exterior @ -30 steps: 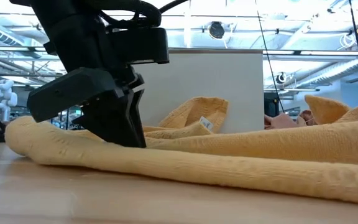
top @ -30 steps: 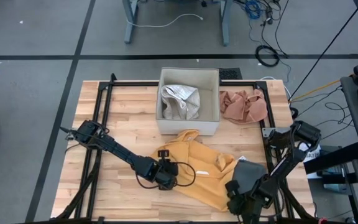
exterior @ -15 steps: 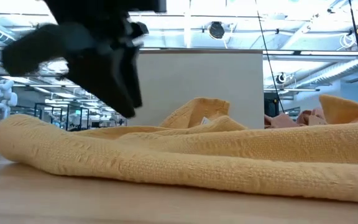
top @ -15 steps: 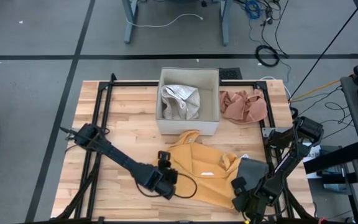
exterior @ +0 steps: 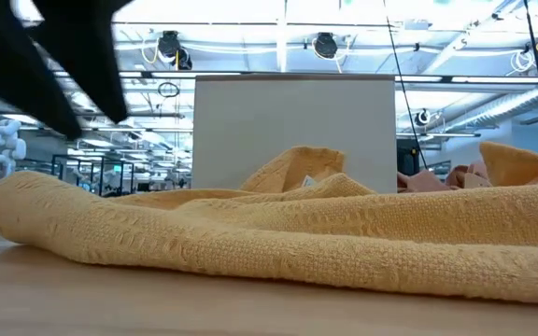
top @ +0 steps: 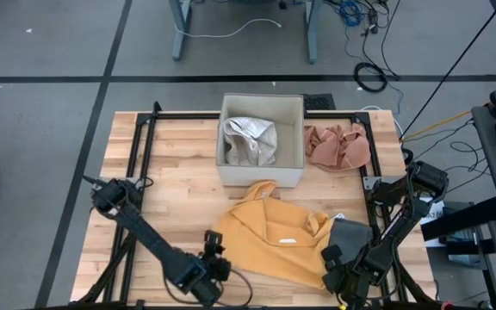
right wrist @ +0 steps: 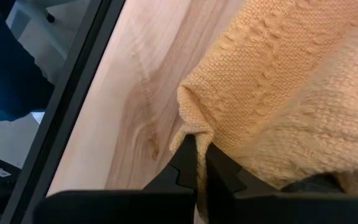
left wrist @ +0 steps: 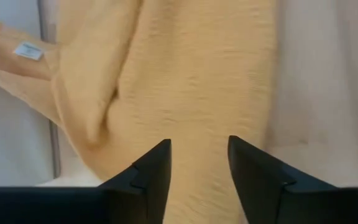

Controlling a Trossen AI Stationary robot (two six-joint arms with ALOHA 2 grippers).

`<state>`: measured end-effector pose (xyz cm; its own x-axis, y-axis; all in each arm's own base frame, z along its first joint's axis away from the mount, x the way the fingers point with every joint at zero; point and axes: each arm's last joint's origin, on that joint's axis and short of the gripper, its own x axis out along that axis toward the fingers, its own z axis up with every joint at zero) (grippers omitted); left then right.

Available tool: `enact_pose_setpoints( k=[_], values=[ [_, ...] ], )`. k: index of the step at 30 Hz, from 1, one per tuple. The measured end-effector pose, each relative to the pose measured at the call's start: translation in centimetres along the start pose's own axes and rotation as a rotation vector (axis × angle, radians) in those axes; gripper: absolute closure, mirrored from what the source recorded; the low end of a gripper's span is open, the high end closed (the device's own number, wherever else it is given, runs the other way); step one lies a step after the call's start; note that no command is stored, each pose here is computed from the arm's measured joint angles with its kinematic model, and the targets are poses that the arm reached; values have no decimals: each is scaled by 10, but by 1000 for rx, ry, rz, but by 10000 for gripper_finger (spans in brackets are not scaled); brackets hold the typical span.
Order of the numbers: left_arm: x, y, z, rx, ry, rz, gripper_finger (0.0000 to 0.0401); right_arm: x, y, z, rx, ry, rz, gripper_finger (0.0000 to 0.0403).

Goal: Fold towel
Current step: Fold the yellow towel

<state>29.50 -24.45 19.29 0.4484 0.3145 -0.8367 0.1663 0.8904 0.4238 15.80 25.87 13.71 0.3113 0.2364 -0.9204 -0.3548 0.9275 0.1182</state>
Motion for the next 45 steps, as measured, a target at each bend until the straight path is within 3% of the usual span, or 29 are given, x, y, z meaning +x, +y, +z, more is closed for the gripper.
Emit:
enact_pose_setpoints(
  k=[9,14,20,31,37,45],
  values=[
    [4,-12,-28,-59,148,-3,161,0,0,1,7,-6,0,401],
    [20,-18,-44,-58,189,-60,156,0,0,1,12,-8,-1,401],
    [32,-14,-54,-69,205,4,161,0,0,1,19,-10,-2,401],
    [38,-16,-47,-27,114,-23,259,0,0,1,39,-14,-5,401],
    [38,-15,-47,-20,114,-8,304,0,0,1,39,-17,-3,401],
    [38,-14,-50,9,147,-15,393,-1,4,8,18,-104,4,401]
  ],
)
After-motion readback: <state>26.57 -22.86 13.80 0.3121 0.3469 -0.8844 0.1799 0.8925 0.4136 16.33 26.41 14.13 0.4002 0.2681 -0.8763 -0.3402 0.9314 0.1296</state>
